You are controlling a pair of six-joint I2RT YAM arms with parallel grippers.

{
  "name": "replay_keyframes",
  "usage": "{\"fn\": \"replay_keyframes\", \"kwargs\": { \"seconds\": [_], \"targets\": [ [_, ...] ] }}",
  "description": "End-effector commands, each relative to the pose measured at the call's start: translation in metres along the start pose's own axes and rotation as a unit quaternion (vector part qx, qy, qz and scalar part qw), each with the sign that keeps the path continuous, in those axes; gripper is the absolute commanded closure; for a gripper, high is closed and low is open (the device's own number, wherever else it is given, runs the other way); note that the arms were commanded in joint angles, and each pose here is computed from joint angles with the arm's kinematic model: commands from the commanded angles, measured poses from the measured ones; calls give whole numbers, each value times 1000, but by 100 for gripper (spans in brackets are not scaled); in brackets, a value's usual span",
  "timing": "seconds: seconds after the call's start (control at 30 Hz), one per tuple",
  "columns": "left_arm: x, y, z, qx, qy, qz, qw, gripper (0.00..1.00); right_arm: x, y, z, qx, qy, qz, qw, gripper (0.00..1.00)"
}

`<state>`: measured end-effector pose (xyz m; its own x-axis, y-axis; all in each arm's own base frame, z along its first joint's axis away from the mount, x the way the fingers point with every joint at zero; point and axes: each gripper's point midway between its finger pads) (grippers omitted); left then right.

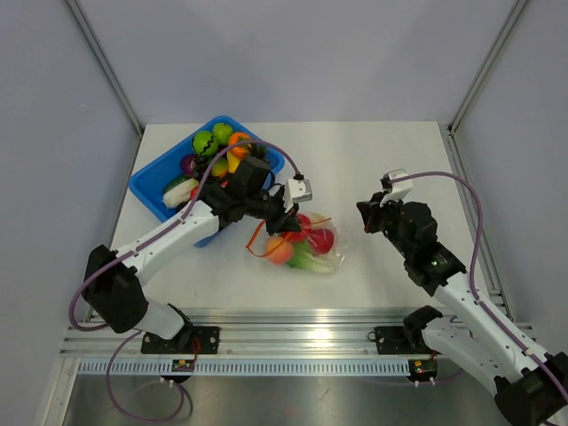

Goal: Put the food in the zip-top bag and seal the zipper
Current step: Zip the zipper food storage bag at the center of the board.

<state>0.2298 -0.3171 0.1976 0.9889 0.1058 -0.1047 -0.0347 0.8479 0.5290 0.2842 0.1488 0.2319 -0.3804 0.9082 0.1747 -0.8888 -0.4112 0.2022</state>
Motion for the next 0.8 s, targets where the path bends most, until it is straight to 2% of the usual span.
{"fn": "replay_keyframes", "kwargs": {
  "seconds": [0.0,0.1,0.23,0.27,0.3,0.33,0.43,0.77],
  "targets": [
    [-3,15,4,-17,-2,21,1000,100,-4,1,26,-40,-12,-19,999,100],
    [-6,16,7,-27,-3,21,999,100,10,-1,25,-31,-1,22,999,100],
    [-6,16,10,-30,1,18,999,100,39,3,14,18,40,112,993,98],
    [-6,16,12,-31,1,17,999,100,44,5,16,20,48,127,991,82],
    [-5,17,13,-32,0,19,999,100,46,7,14,24,69,139,988,72],
    [-5,17,15,-34,-2,20,999,100,52,11,7,41,76,161,983,53],
    [-5,18,20,-41,-7,21,999,100,58,18,3,55,101,188,975,38],
    [-8,26,36,-61,-22,17,998,100,87,24,-7,90,91,280,951,35]
  ]
}}
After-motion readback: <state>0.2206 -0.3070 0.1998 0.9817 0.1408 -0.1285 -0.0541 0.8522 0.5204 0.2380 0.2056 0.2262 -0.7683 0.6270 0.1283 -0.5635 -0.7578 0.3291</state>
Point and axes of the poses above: each gripper's point midway between its finger pads, its own y axis back along the fingers, its own x axis along the line the jaws close on, z = x × y, and after that the axes turned 1 degree about -y, right-handed
